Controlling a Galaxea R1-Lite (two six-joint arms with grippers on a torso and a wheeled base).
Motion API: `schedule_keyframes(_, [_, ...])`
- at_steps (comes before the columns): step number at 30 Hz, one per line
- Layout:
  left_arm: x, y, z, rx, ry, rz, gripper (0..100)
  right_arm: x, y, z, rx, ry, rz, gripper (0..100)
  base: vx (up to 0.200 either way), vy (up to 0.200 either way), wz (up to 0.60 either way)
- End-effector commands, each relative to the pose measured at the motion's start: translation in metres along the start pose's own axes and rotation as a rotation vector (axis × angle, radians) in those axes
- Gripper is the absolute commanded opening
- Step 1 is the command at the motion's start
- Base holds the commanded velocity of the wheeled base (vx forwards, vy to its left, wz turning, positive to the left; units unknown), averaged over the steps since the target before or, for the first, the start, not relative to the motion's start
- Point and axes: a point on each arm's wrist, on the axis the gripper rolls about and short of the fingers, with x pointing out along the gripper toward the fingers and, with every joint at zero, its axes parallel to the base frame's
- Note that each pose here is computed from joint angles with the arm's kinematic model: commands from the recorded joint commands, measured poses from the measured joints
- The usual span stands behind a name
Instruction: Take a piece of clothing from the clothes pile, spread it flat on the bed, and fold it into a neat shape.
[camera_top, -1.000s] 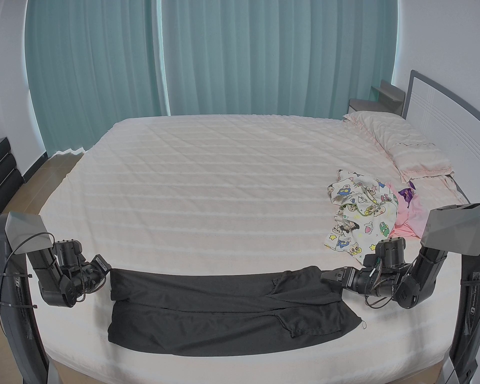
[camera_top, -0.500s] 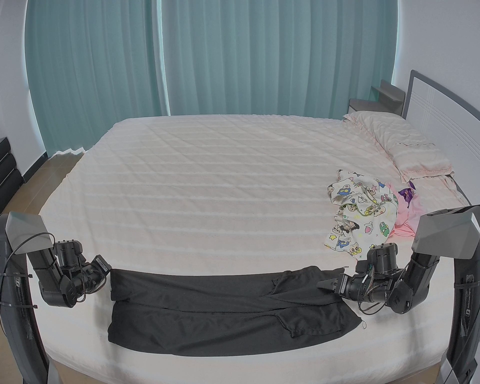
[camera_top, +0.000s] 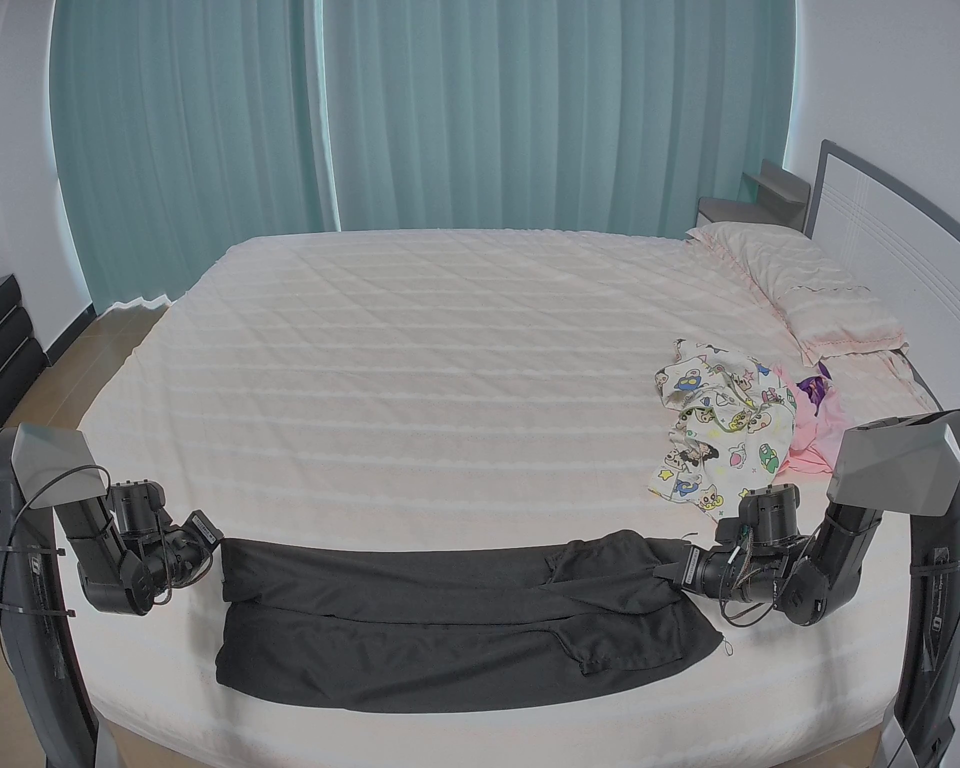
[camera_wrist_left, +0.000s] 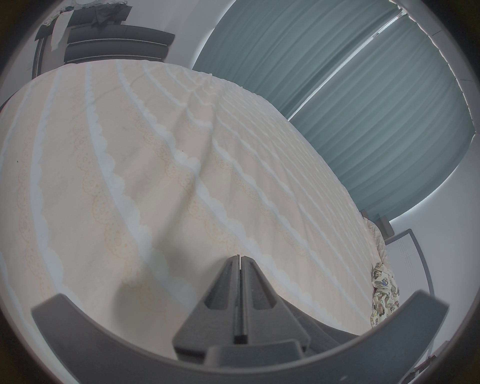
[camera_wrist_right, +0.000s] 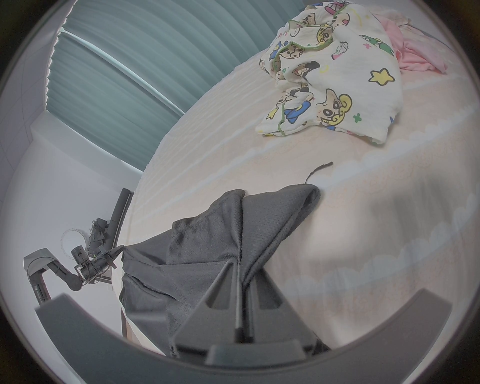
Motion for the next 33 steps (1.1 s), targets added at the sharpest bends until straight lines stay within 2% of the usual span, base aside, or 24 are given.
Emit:
schedule_keyframes(1, [0.000,0.000,-0.001,0.000,0.002,0.000,0,0.000,-0.001,-0.001,-0.006,0.004,-0.002,0,0.000,0.000,0.00])
schedule_keyframes(2, [0.000,0.000,-0.001,0.000,0.003,0.001,0,0.000,-0.001,-0.002,-0.012,0.008,-0.002,100,0.000,0.000,0.00])
schedule_keyframes(7, [0.001,0.001,-0.001,0.004,0.004,0.002,0,-0.004,0.002,0.002,-0.020,-0.009,0.005,100,0.000,0.000,0.00])
schedule_keyframes(10, [0.001,0.001,-0.001,0.004,0.004,0.002,0,-0.019,0.013,0.014,-0.028,-0.060,0.035,100,0.000,0.000,0.00])
schedule_keyframes(13, [0.001,0.001,-0.001,0.005,0.003,0.001,0,-0.034,0.024,0.016,-0.035,-0.066,0.061,100,0.000,0.000,0.00])
schedule_keyframes(16, [0.001,0.001,-0.001,0.005,0.003,0.001,0,-0.036,0.024,0.011,-0.035,-0.047,0.059,100,0.000,0.000,0.00])
schedule_keyframes(20, [0.001,0.001,-0.001,0.005,0.003,0.001,0,-0.026,0.014,-0.003,-0.025,0.032,0.023,100,0.000,0.000,0.00])
schedule_keyframes(23, [0.001,0.001,-0.001,0.005,0.003,0.001,0,-0.026,0.012,-0.006,-0.049,0.055,0.014,100,0.000,0.000,0.00])
schedule_keyframes(25, [0.001,0.001,-0.001,0.005,0.003,0.001,0,-0.027,0.011,-0.008,-0.074,0.064,0.021,100,0.000,0.000,0.00])
schedule_keyframes(33, [0.001,0.001,-0.001,0.005,0.003,0.001,0,-0.028,0.012,-0.008,-0.080,0.071,0.049,100,0.000,0.000,0.00])
